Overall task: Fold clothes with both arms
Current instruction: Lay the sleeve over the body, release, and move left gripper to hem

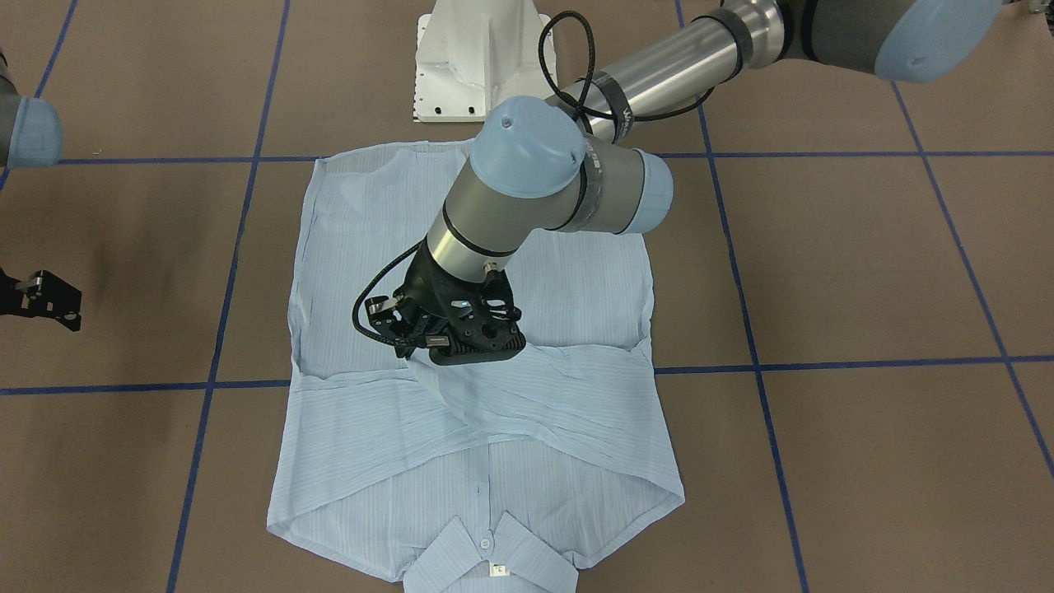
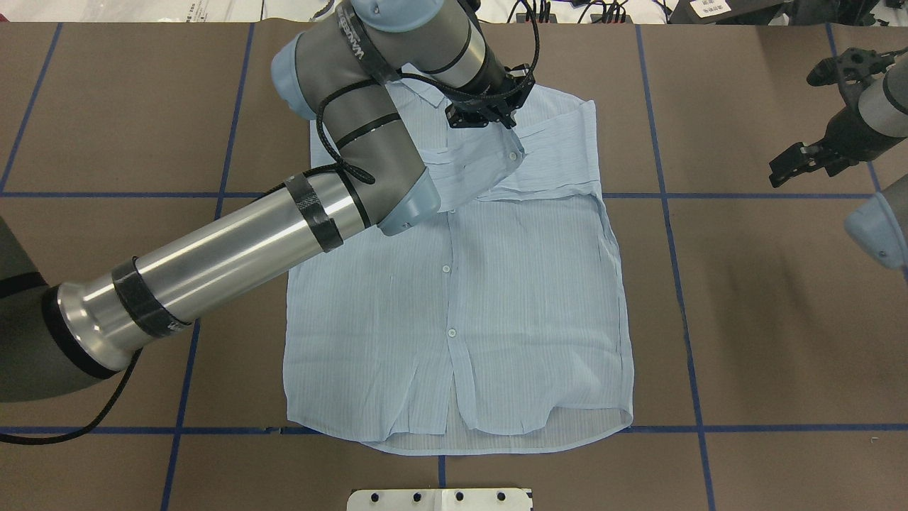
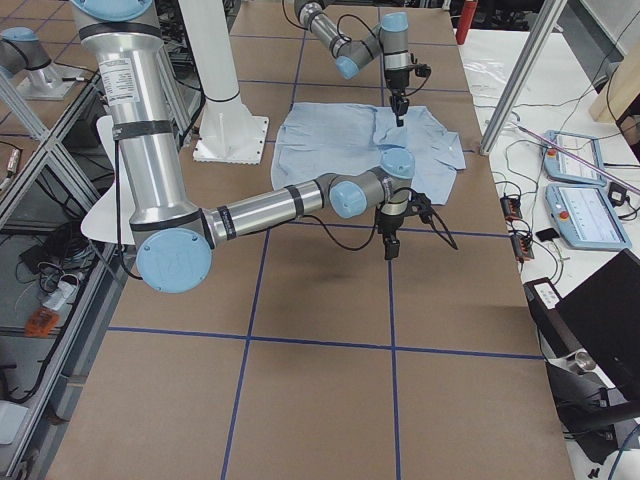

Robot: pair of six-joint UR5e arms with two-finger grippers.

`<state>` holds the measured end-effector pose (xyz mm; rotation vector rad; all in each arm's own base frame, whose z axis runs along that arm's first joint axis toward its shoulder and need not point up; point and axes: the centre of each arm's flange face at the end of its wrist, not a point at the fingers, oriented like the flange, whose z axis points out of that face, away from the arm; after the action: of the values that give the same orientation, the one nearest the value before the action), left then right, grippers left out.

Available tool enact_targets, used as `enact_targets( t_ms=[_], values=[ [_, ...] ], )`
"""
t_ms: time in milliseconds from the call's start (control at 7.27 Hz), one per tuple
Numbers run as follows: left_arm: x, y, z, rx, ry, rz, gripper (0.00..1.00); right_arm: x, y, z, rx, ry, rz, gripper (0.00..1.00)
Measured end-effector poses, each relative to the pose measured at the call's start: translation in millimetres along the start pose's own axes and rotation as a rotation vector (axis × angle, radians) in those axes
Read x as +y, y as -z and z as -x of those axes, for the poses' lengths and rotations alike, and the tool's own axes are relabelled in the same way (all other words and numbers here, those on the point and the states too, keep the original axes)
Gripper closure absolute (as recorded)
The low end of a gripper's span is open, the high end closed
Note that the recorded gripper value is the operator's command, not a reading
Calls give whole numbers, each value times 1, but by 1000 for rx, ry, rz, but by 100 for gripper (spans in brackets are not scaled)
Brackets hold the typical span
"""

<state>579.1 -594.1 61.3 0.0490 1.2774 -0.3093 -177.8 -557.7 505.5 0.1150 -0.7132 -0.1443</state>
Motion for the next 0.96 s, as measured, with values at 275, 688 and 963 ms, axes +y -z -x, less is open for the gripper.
enact_targets(
  t_ms=[275,688,963],
  values=[
    [70,-49,-10,21,-5,-6,1,-3,-3,0,1,-3,4,0],
    [104,-65,-7,77,1,6,0,-3,-3,1,-3,-3,5,0],
    [97,-68,12,62,4,0,0,-3,-1,2,-8,-10,1,0]
  ],
)
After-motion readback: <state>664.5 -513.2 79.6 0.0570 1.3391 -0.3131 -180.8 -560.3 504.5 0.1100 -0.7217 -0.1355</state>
